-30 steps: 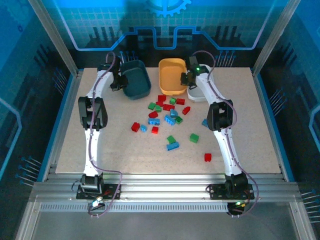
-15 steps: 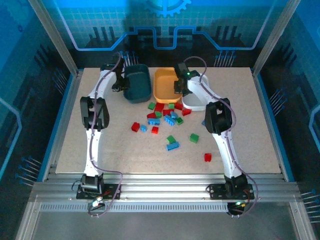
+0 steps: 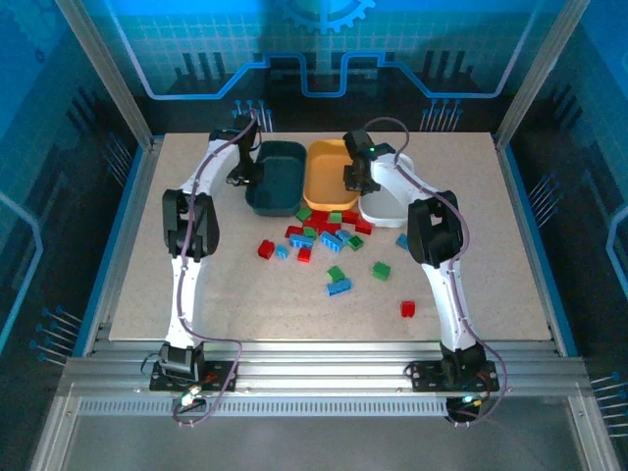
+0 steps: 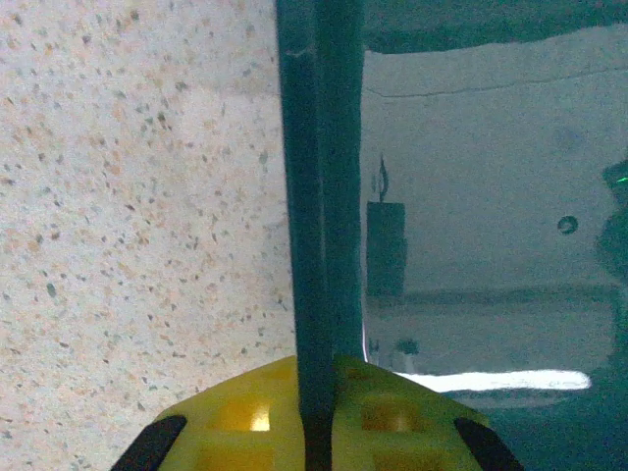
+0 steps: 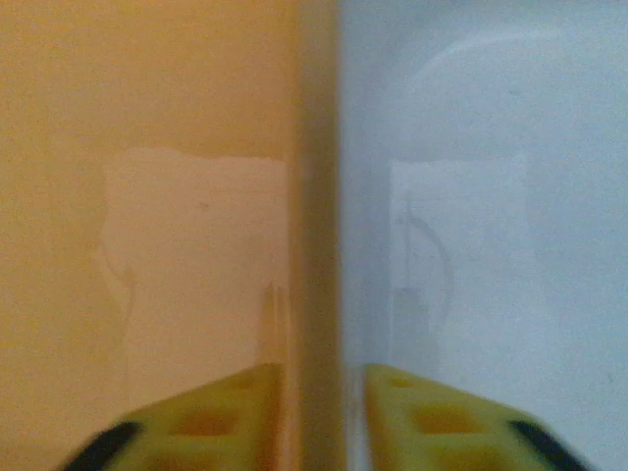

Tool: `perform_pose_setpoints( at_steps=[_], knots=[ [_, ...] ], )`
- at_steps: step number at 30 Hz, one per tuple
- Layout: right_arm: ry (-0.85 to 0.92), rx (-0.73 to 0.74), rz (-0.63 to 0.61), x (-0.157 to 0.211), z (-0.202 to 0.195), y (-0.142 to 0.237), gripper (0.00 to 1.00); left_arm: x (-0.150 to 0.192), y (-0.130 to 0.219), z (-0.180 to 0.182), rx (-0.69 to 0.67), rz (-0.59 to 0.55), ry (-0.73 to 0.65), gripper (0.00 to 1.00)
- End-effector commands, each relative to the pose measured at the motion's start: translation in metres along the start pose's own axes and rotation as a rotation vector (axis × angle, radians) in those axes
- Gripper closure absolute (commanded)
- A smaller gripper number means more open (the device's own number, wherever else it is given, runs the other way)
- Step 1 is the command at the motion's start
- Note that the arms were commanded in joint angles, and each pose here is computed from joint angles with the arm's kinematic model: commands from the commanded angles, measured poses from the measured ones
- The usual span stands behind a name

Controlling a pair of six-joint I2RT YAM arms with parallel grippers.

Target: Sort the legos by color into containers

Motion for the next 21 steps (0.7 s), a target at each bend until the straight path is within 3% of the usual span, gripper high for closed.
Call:
perform_pose_setpoints(
  at_steps=[1, 3, 9, 14, 18, 21],
  knots=[
    [-0.020, -0.077, -0.026, -0.012, -0.002, 0.015, 0.53, -0.001, -0.004, 0.001, -0.049, 0.034, -0.020, 1.00],
    [-0.030, -0.098, -0.050, -0.018, -0.009, 0.030, 0.45, -0.003, -0.006, 0.001, -0.063, 0.041, -0.008, 1.00],
    [-0.022, -0.141, -0.126, -0.026, -0.028, 0.080, 0.34, -0.005, -0.011, 0.000, -0.055, 0.038, 0.012, 1.00],
    [-0.062, -0.040, -0.089, 0.000, -0.078, 0.092, 0.33, -0.007, -0.016, -0.001, -0.044, 0.035, 0.022, 0.80],
    [-0.114, -0.029, -0.051, 0.038, -0.116, 0.100, 0.39, -0.011, -0.012, -0.005, -0.014, 0.015, 0.028, 0.67],
    [-0.122, -0.030, -0.032, 0.067, -0.124, 0.110, 0.43, -0.014, -0.003, -0.006, 0.005, -0.006, 0.047, 0.54]
  ],
)
Point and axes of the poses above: each hand's point on the last joint's axis, 136 mm out from that joint toward the fingers, its own y axis back along the fingers, its own z axis along the line the jaws close on, x = y × z, the point moved 8 cm from there along y, back along the fingers, and after that the axes turned 5 degrees about y, right-handed, at the moved point
